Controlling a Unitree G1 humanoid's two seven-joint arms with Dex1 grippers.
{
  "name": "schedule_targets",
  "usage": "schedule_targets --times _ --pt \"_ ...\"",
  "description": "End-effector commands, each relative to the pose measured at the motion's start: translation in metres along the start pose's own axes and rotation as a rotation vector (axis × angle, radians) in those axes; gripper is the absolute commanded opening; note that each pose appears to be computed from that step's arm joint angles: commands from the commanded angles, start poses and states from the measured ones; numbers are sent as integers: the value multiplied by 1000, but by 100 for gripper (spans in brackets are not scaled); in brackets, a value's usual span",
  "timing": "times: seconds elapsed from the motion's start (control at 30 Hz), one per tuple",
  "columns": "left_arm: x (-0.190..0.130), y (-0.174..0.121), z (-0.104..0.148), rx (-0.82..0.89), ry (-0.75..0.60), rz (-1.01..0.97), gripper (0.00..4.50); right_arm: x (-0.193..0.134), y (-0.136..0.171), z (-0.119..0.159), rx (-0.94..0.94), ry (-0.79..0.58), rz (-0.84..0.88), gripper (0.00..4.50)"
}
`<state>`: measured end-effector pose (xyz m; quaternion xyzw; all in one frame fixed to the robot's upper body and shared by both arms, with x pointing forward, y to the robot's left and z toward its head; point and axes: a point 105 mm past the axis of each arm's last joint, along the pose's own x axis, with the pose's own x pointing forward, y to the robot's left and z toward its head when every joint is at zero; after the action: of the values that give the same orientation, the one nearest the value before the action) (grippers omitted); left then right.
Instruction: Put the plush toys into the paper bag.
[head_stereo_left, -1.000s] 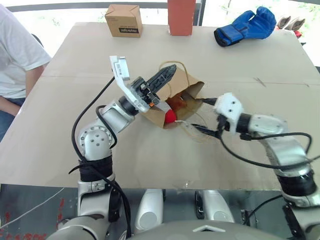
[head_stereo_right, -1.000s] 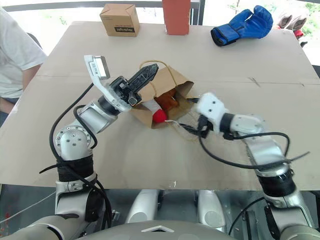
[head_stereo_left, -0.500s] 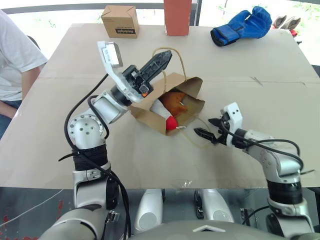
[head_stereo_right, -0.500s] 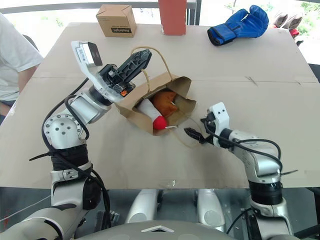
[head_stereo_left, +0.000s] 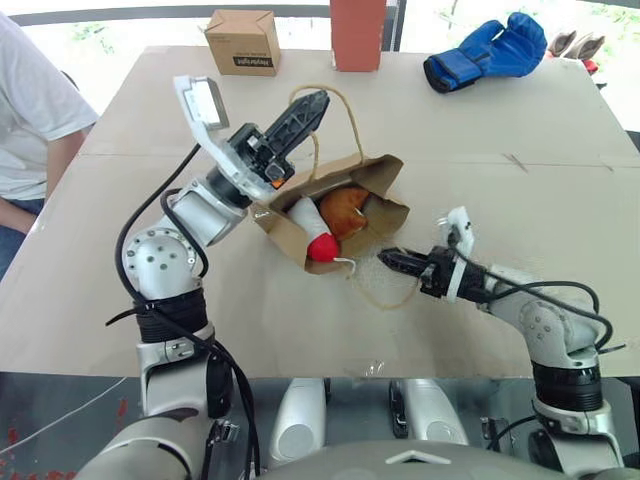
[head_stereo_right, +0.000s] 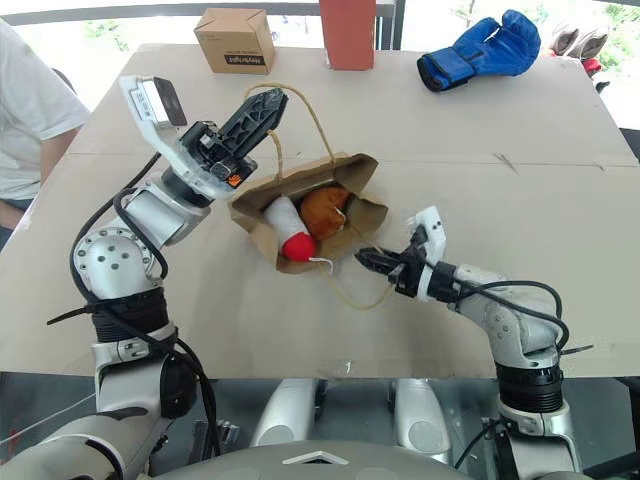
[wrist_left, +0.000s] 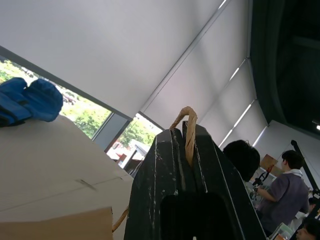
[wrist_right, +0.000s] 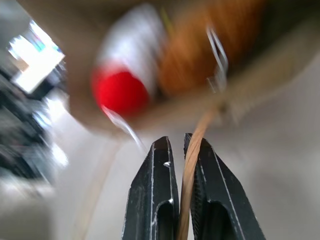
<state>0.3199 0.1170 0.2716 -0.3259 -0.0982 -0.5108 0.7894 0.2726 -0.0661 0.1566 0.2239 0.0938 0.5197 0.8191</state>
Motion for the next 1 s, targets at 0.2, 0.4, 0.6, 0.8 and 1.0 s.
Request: schedule_targets --times 0.2,0.4,0.6,0.8,1.0 --pt "-1 59 41 151 23 245 0 7 68 96 25 -327 230 11" --pt "-2 86 15 223 197 315 0 8 37 75 72 -223 28 11" --pt "4 77 14 281 206 225 0 6 42 83 1 -244 -20 11" --pt "7 50 17 376 247 49 157 2 48 94 -115 -252 -22 143" --pt "-21 43 30 359 263 -9 428 -34 51 90 -400 -77 -87 381"
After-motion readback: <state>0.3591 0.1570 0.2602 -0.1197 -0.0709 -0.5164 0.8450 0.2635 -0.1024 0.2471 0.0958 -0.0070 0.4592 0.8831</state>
